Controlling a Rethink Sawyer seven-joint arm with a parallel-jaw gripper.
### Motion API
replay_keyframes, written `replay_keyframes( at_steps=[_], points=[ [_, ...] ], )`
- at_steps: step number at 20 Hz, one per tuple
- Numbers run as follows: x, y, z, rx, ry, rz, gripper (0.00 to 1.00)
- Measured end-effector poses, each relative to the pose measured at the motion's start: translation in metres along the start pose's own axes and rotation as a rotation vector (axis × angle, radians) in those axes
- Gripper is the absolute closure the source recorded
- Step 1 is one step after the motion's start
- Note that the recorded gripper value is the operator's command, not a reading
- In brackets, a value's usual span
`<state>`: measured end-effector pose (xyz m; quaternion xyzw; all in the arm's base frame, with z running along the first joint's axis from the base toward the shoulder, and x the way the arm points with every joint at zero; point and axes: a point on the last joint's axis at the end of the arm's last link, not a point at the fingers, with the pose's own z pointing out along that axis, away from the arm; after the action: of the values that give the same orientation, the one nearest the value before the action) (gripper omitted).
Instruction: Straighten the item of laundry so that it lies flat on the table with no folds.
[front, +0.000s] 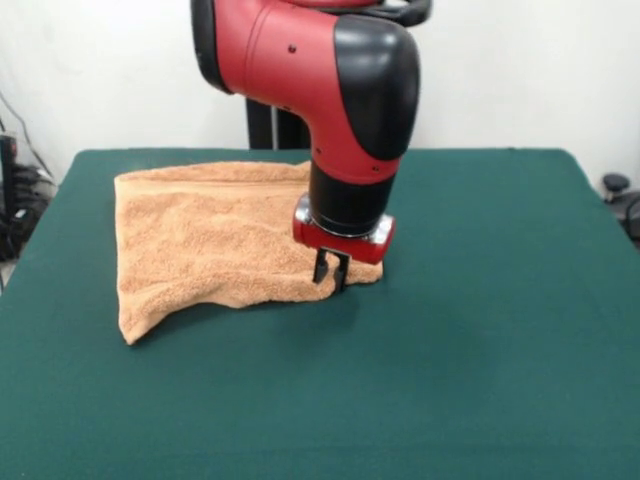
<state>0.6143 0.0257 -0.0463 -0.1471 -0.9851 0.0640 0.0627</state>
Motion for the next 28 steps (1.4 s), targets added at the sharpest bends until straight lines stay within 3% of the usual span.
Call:
replay_keyframes(
  at_steps=[10, 28],
  points=[
    [-0.020, 0.022, -0.005, -0.005, -0.030, 0.035, 1.00],
    [-0.024, 0.025, -0.006, -0.009, -0.030, 0.068, 1.00]
  ],
)
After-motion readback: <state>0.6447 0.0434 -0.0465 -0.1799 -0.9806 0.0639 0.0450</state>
